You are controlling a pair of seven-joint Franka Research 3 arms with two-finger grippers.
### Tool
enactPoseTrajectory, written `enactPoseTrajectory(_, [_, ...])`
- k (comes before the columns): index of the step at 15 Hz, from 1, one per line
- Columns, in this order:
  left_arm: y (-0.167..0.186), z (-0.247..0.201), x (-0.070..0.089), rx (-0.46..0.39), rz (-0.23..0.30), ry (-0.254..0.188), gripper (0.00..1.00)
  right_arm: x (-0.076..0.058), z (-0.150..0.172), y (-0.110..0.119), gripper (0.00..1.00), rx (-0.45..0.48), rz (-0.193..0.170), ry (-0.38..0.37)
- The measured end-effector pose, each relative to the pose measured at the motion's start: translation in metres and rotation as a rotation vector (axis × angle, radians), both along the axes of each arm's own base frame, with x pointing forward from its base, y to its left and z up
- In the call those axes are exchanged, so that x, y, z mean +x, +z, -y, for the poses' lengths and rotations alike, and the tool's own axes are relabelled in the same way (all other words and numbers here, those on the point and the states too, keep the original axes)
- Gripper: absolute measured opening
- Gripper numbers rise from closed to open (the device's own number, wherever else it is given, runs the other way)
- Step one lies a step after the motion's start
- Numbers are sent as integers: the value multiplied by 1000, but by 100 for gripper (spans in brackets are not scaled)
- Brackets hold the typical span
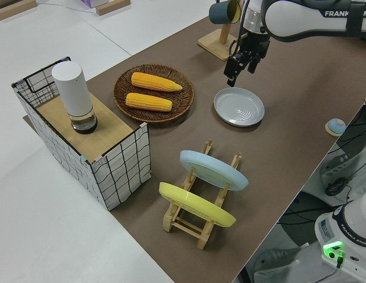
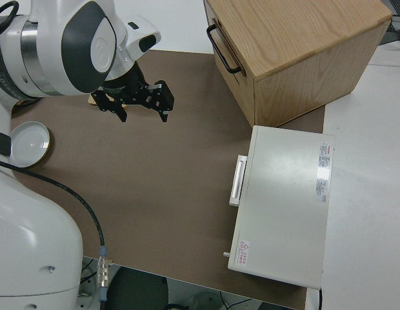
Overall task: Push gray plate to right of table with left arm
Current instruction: 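Move the left gripper down to the edge of the gray plate nearest it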
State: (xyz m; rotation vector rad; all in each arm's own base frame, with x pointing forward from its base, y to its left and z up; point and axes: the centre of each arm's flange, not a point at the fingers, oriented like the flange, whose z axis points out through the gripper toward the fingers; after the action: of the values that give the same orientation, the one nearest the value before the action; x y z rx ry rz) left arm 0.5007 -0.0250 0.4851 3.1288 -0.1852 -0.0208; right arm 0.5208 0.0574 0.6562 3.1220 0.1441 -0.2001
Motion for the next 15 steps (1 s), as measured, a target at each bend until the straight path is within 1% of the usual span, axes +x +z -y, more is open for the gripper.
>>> enactPoseTrajectory(3, [-16, -2, -2, -2, 12, 10, 100, 0, 0, 0, 99, 0, 0, 0])
enactPoseTrajectory(6, [-30, -2, -3, -3, 34, 56, 100, 0, 0, 0, 99, 0, 0, 0])
enactPoseTrajectory(8, [-39, -1, -5, -4, 42, 69, 100, 0, 0, 0, 99, 0, 0, 0])
enactPoseTrajectory(15, [-74, -2, -15, -5, 69, 77, 100, 0, 0, 0, 99, 0, 0, 0])
